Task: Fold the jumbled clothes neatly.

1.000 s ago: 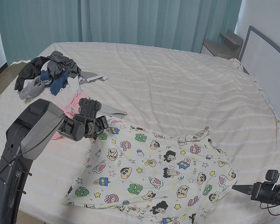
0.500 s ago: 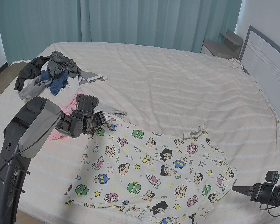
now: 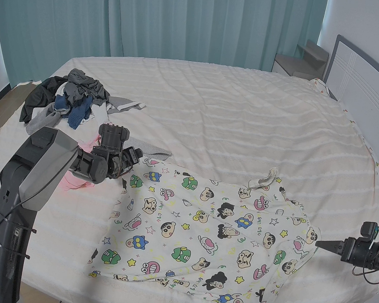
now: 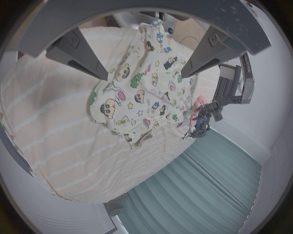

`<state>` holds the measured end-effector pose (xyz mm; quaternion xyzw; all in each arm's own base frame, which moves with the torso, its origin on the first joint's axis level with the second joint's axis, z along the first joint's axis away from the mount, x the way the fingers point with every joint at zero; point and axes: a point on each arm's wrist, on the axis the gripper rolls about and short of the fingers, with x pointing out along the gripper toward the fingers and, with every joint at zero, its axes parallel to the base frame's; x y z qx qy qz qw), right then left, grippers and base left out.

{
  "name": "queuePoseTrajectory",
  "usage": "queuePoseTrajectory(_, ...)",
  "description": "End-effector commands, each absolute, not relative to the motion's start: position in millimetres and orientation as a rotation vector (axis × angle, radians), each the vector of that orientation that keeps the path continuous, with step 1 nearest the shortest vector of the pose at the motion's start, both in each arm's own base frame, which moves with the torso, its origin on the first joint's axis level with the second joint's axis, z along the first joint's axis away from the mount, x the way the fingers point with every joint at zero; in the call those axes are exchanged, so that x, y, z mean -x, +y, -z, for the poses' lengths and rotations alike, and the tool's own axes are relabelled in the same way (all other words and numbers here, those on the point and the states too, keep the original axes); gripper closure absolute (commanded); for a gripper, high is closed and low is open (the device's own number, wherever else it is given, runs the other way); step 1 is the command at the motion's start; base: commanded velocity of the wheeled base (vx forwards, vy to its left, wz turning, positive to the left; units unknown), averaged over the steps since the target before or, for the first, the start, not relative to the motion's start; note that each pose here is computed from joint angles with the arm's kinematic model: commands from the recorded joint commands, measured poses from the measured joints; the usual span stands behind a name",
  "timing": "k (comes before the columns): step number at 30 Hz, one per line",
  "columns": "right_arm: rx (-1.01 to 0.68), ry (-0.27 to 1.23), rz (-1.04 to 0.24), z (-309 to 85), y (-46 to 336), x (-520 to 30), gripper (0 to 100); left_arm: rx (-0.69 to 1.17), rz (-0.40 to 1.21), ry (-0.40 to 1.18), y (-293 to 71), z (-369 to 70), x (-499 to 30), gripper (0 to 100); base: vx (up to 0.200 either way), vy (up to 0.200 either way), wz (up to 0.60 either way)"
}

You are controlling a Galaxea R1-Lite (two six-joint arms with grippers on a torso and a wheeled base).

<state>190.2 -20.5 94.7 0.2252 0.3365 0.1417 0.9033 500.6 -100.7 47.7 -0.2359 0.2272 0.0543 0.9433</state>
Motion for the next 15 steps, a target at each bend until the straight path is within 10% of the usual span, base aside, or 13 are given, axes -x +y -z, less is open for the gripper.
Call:
queuePoseTrajectory(1, -0.583, 0.661, -0.359, -118.7, -0.6, -236.7, 0, 0.506, -0.037, 0.455, -92.9, -92.7, -457.5, 0, 0.0, 0.0, 0.0)
queuePoseTrajectory(15, -0.549, 0.769, -0.327, -94.5, 17.9, -242.8, 0, 0.513, 0.067, 0.501, -89.2, -127.0, -346.6, 0, 0.0, 0.0, 0.0)
